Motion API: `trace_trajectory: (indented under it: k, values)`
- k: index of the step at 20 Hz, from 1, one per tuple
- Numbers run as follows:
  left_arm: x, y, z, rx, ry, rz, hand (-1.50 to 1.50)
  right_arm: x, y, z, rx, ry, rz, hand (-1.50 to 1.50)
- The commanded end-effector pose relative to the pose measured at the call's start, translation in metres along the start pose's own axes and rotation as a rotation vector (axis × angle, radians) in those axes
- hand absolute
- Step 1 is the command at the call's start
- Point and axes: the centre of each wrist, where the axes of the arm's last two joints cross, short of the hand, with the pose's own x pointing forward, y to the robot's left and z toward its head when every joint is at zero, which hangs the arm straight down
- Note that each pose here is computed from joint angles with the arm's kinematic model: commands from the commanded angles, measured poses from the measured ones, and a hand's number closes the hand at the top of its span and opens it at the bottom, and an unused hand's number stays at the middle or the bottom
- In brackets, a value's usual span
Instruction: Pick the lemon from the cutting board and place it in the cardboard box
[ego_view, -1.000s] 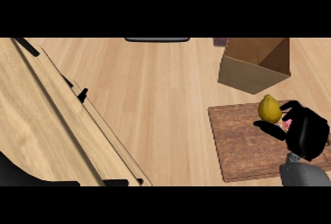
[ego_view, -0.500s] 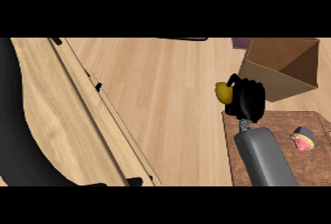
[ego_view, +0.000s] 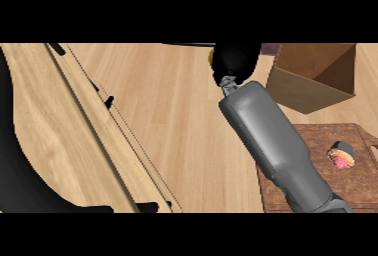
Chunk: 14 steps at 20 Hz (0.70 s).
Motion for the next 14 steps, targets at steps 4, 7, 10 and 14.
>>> trace_trajectory:
  k: [4,7,10,14]
  values:
    - [-0.007,0.009,0.004,0.036,0.021,0.016,0.00,0.037,-0.074,-0.011,-0.057,0.164,0.005,1.50]
    - [0.003,-0.004,0.000,0.042,0.019,0.016,0.00,0.031,-0.091,-0.023,-0.084,0.219,-0.040,1.50]
    - [-0.013,0.009,0.019,0.040,0.039,0.022,0.00,0.009,-0.074,-0.022,-0.122,0.251,-0.046,1.50]
    - [-0.004,0.013,0.013,0.057,0.046,0.006,0.00,-0.016,-0.082,-0.042,-0.093,0.312,-0.044,1.50]
